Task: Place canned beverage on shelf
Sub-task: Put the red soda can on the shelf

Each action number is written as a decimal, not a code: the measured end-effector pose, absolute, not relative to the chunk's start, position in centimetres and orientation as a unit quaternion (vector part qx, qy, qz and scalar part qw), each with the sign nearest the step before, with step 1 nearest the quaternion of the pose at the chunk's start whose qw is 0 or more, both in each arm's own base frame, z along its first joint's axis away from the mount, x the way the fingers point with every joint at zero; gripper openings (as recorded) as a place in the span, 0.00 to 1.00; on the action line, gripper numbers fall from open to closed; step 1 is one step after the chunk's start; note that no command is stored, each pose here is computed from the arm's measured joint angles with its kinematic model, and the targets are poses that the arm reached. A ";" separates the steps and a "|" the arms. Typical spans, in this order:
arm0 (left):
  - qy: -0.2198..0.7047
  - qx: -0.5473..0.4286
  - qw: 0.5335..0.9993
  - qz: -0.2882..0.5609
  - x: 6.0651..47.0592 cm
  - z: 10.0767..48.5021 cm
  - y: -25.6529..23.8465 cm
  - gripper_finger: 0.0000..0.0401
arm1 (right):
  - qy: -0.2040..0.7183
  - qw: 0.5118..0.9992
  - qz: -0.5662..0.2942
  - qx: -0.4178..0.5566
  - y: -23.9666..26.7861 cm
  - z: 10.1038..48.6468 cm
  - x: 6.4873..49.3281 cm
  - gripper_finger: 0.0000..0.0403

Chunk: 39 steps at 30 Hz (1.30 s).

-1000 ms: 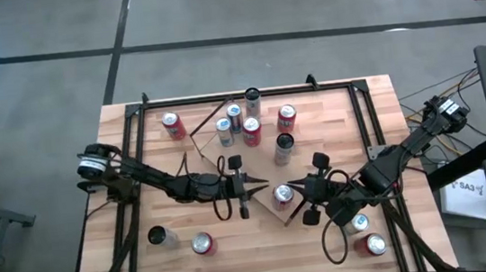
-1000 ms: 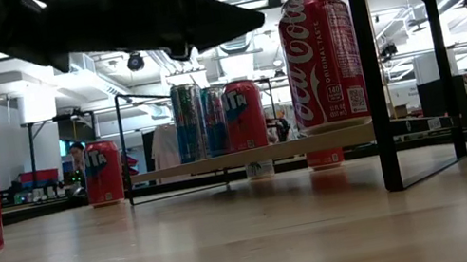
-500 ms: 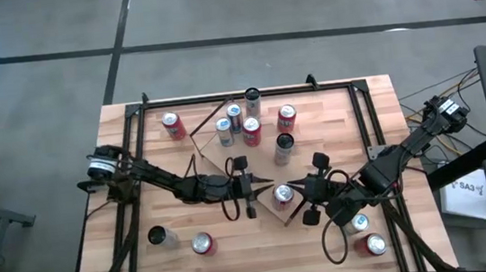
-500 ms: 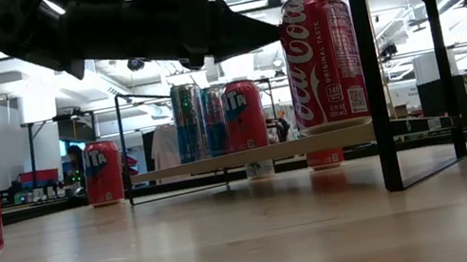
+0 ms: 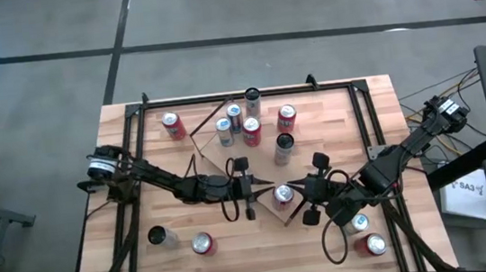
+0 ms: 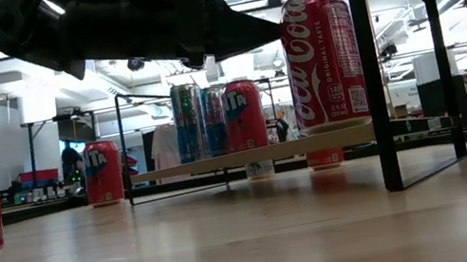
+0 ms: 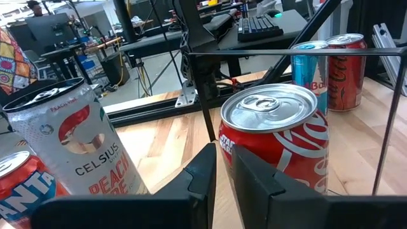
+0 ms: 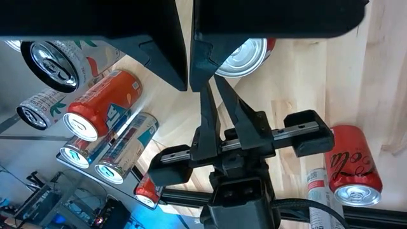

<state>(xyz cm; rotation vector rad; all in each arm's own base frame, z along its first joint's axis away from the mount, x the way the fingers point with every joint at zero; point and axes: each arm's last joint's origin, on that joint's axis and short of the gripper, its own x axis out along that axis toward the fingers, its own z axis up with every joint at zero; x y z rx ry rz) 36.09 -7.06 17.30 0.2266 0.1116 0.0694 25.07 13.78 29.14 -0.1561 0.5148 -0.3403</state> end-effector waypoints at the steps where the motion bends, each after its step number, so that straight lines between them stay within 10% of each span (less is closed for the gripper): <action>1: 0.056 0.113 0.991 0.035 36.1 17.3 -7.0 0.09 | 0.253 0.950 -0.167 -0.077 13.8 29.1 25.1 0.02; 39: 0.069 0.116 0.990 0.036 36.4 16.1 -6.9 0.09 | 0.254 0.950 -0.168 -0.076 13.8 29.1 25.1 0.02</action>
